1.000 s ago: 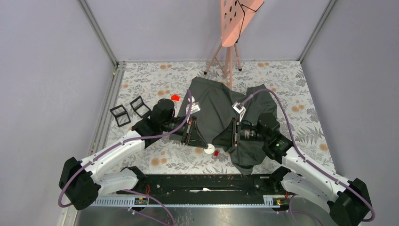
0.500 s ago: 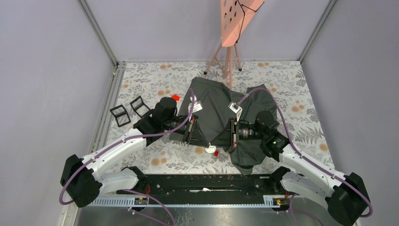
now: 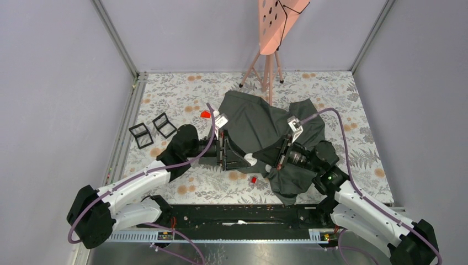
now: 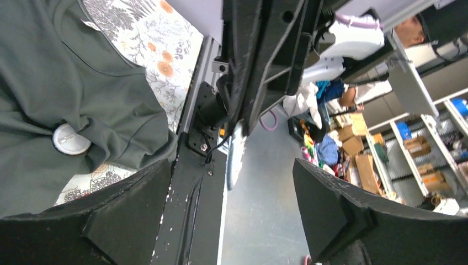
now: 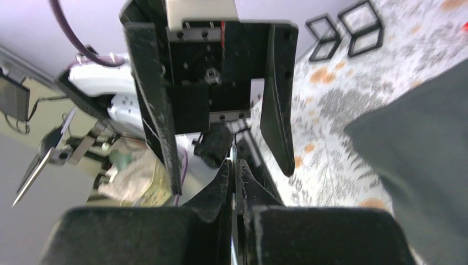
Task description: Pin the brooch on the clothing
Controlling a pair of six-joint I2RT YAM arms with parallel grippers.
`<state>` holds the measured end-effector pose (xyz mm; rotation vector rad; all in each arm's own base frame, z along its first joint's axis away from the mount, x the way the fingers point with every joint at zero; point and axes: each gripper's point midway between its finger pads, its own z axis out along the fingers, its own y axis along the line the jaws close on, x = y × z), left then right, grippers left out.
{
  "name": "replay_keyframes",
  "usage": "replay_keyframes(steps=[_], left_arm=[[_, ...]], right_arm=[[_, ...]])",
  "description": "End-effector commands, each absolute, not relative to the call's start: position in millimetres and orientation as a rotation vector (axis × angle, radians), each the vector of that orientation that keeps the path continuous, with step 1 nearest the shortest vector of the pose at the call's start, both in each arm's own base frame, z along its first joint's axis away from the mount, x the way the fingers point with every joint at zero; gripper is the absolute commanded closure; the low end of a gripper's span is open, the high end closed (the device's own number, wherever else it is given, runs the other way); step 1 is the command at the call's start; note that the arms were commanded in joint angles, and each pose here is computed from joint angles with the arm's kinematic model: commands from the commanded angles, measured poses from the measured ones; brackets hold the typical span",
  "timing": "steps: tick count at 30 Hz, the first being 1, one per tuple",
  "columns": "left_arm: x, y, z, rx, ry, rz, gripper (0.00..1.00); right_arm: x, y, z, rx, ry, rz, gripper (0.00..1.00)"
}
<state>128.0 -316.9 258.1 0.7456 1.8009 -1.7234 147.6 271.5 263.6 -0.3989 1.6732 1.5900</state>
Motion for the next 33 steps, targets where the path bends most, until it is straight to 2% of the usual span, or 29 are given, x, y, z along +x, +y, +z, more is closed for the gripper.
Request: replay_keyframes(steps=[1, 4, 5, 8, 11, 17, 25, 29, 33], left_arm=[[140, -316, 299, 0.599, 1.607, -1.740, 0.15], [139, -315, 302, 0.581, 1.593, -1.756, 0.46], [138, -316, 303, 0.586, 1.593, -1.767, 0.49], [135, -317, 305, 0.588, 1.584, -1.788, 0.51], [136, -318, 305, 0.569, 1.578, -1.808, 0.59], [137, -322, 303, 0.551, 1.579, -1.832, 0.68], [138, -323, 304, 0.543, 1.570, -1.842, 1.00], [138, -323, 302, 0.550, 1.574, -1.835, 1.00], [138, -324, 299, 0.567, 1.601, -1.815, 1.00]], right_arm=[[166, 258, 303, -0.301, 1.438, 1.509, 1.00], [167, 255, 310, -0.287, 1.405, 1.504, 1.00], [167, 255, 311, -0.284, 1.400, 1.504, 1.00], [168, 256, 312, -0.284, 1.394, 1.507, 1.00], [167, 256, 314, -0.282, 1.386, 1.517, 1.00], [166, 256, 317, -0.274, 1.370, 1.536, 1.00], [166, 255, 316, -0.257, 1.367, 1.543, 1.00], [166, 256, 314, -0.269, 1.390, 1.540, 1.00], [160, 260, 308, -0.314, 1.448, 1.550, 0.70]])
